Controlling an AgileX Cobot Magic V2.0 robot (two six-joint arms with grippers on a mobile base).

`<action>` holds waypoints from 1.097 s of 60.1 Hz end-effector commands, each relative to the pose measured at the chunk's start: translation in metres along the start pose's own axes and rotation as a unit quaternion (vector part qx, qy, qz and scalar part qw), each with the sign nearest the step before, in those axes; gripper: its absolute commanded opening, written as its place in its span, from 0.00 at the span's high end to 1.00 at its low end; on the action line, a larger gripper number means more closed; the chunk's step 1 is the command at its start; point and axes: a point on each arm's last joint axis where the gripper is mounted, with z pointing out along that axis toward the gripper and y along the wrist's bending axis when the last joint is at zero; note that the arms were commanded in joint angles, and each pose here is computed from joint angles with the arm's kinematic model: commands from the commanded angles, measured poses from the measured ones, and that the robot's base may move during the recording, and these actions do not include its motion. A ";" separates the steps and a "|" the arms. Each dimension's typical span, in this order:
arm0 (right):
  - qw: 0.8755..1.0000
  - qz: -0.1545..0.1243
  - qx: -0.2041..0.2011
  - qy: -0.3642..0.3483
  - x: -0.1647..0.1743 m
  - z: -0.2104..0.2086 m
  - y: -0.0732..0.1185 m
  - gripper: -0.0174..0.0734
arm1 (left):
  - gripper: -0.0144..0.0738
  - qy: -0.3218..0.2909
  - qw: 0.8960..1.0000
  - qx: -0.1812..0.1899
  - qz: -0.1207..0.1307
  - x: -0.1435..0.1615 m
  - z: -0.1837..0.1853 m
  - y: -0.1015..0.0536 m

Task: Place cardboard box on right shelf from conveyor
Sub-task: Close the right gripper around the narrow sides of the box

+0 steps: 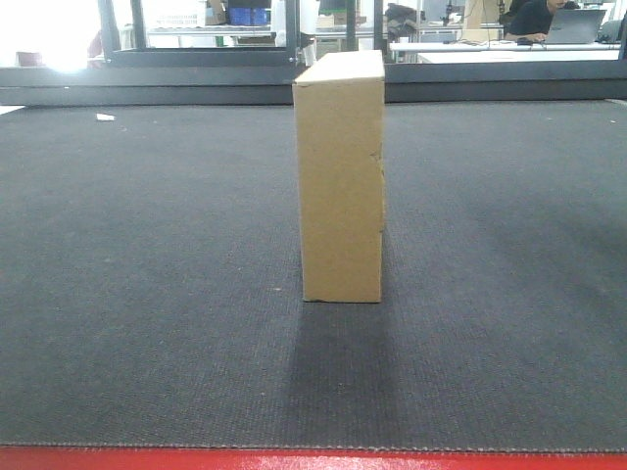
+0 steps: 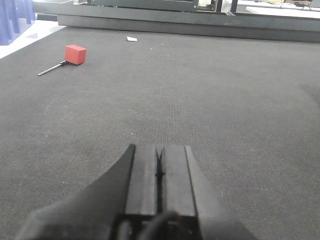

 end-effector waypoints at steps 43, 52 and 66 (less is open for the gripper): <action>0.975 0.098 0.048 0.195 -0.051 0.135 0.103 0.12 | 0.97 -0.046 0.999 -0.002 -0.003 -0.006 -0.001 0.000; 0.972 0.093 0.057 0.207 -0.046 0.139 0.103 0.13 | 0.97 -0.046 0.999 -0.002 -0.003 -0.006 -0.001 0.000; 0.970 0.095 0.071 0.210 -0.044 0.141 0.101 0.13 | 0.97 -0.046 0.999 -0.002 -0.003 -0.006 -0.001 0.000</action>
